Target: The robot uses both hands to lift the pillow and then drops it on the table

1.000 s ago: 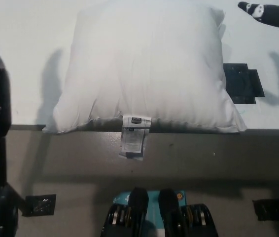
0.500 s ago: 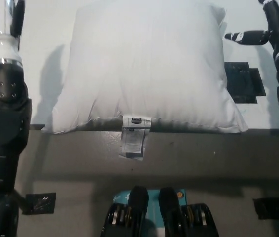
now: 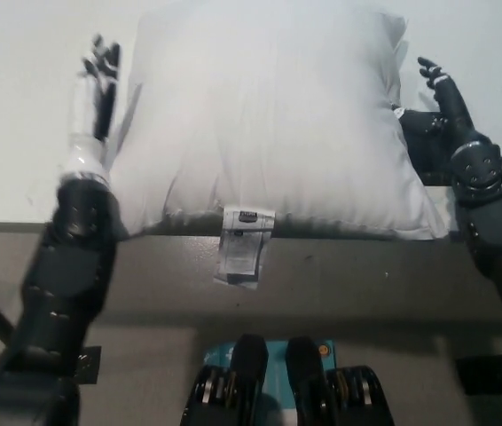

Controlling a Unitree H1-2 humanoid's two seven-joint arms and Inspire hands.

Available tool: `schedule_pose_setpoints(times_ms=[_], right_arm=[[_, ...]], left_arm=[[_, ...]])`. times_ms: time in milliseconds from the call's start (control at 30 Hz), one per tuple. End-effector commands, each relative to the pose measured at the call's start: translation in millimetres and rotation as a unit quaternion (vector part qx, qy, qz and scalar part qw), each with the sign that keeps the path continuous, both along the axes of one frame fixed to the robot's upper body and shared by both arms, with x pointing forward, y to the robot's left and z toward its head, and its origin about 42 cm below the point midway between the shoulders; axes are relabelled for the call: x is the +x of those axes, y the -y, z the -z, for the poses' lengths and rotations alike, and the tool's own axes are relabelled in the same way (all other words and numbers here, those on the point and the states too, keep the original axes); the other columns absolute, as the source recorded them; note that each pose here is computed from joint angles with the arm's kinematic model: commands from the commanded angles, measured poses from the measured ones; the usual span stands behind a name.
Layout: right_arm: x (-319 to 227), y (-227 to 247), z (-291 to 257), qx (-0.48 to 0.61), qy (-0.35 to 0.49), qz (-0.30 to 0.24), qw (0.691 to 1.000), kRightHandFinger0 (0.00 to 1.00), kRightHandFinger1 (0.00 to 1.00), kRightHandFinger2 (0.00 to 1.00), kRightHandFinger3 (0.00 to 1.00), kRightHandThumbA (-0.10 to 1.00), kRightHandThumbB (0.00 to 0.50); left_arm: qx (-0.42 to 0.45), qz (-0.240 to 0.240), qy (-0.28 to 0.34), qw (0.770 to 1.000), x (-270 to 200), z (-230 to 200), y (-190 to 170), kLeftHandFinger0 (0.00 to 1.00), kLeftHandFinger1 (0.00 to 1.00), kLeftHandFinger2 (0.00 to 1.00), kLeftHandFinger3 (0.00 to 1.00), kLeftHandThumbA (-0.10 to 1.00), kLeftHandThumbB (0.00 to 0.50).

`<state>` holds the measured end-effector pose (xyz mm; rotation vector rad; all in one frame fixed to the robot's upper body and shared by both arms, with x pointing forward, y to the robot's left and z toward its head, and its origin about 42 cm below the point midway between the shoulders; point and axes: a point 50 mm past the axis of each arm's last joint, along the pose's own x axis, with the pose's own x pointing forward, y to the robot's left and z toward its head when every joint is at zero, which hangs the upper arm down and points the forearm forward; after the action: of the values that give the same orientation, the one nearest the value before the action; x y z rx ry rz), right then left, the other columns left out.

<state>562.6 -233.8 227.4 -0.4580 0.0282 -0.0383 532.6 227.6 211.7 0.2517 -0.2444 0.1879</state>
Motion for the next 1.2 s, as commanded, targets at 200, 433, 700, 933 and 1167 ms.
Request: schedule_pose_setpoints(times_ms=[200,433,700,933,1167], right_arm=[[-5.2,-25.4,12.6,0.037,0.019,-0.019,0.999,1.00,1.00,1.00,1.00,1.00,0.207],[-9.5,-52.2,12.2,0.058,0.041,-0.055,0.996,1.00,1.00,1.00,1.00,1.00,0.176],[-17.2,-85.0,1.6,0.082,0.067,-0.093,0.990,1.00,1.00,1.00,1.00,1.00,0.212],[-33.7,-134.1,8.4,0.140,0.070,-0.148,0.977,1.00,1.00,1.00,1.00,1.00,0.167],[-47.3,-162.7,22.6,0.146,0.053,-0.177,0.972,1.00,1.00,1.00,1.00,1.00,0.170]], left_arm=[[-0.083,-0.001,-0.057,0.995,-6.8,41.6,21.9,1.00,1.00,1.00,1.00,1.00,0.019],[-0.100,0.013,-0.074,0.992,-7.0,47.2,36.7,1.00,1.00,1.00,1.00,1.00,0.014],[-0.155,0.035,-0.083,0.984,-6.3,48.6,49.4,1.00,1.00,1.00,1.00,1.00,0.026],[-0.179,0.073,-0.088,0.977,-12.4,50.8,89.0,1.00,1.00,1.00,1.00,1.00,0.033],[-0.188,0.114,-0.098,0.971,-23.7,58.5,124.1,1.00,1.00,1.00,1.00,1.00,0.065]])
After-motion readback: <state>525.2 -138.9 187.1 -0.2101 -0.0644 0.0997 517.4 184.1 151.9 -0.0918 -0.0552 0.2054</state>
